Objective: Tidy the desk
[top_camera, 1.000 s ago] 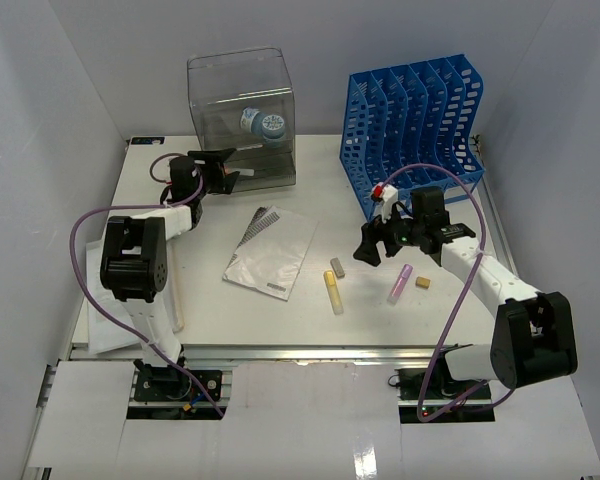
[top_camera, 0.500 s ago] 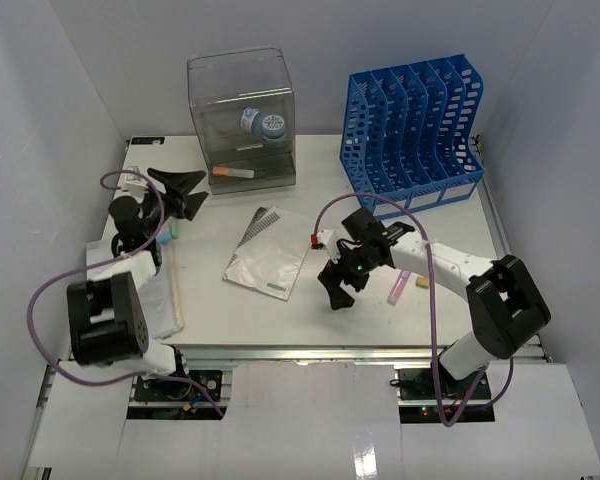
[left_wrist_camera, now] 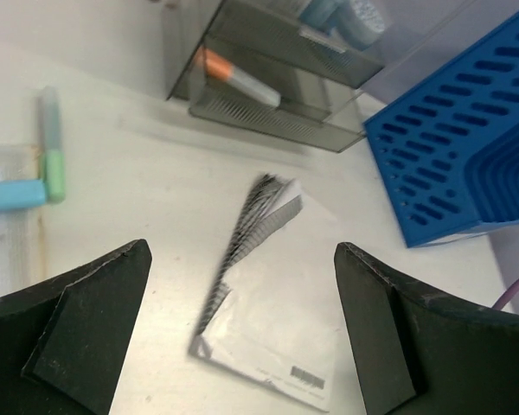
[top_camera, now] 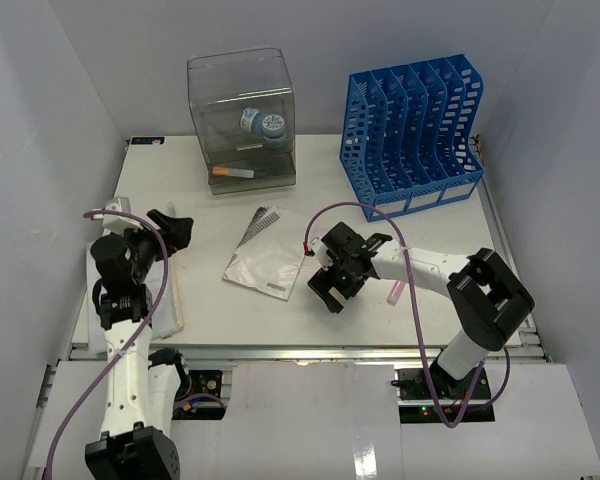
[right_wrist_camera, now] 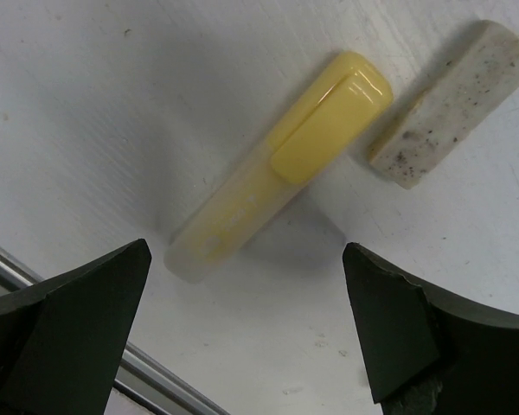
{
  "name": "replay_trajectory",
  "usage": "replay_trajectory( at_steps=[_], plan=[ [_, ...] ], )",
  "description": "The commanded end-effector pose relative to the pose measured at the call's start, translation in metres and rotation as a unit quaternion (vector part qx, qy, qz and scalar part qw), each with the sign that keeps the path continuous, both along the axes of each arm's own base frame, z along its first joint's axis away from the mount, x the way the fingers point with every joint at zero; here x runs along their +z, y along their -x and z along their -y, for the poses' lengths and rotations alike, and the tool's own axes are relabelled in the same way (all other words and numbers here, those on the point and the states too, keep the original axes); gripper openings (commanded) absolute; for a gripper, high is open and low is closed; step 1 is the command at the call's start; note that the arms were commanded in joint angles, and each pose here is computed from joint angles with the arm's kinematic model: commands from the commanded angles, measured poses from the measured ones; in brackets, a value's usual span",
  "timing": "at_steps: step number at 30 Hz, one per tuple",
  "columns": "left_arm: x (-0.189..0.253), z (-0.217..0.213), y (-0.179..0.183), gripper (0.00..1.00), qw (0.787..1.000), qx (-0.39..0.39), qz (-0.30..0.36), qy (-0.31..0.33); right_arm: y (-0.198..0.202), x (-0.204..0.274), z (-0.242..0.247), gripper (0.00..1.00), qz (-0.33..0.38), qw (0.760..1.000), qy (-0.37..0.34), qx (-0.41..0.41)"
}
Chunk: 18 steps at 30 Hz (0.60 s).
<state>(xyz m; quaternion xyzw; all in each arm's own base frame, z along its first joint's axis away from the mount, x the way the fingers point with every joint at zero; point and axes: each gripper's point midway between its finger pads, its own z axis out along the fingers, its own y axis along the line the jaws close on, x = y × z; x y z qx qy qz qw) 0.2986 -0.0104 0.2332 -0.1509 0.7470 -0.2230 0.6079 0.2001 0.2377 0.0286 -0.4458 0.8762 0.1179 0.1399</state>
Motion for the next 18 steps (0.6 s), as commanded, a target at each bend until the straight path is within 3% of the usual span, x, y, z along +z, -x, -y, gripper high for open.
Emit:
replay_trajectory(
  at_steps=[1, 8, 11, 18],
  plan=[
    [-0.022, -0.02, 0.015, 0.98, 0.996, 0.047, -0.045, -0.059, -0.007, -0.001, -0.017, 0.94, 0.01, 1.0, -0.013, -0.02],
    [-0.015, -0.024, 0.022, 0.98, 0.995, 0.063, -0.035, -0.066, -0.018, -0.015, -0.015, 0.7, 0.034, 0.999, 0.006, -0.017],
    [-0.015, -0.027, 0.023, 0.98, 0.995, 0.073, -0.035, -0.065, -0.025, -0.025, -0.005, 0.49, 0.055, 0.998, 0.035, -0.011],
    [-0.017, -0.028, 0.023, 0.98, 0.994, 0.075, -0.041, -0.062, -0.007, -0.043, 0.008, 0.2, 0.026, 0.997, 0.058, 0.034]
  ],
)
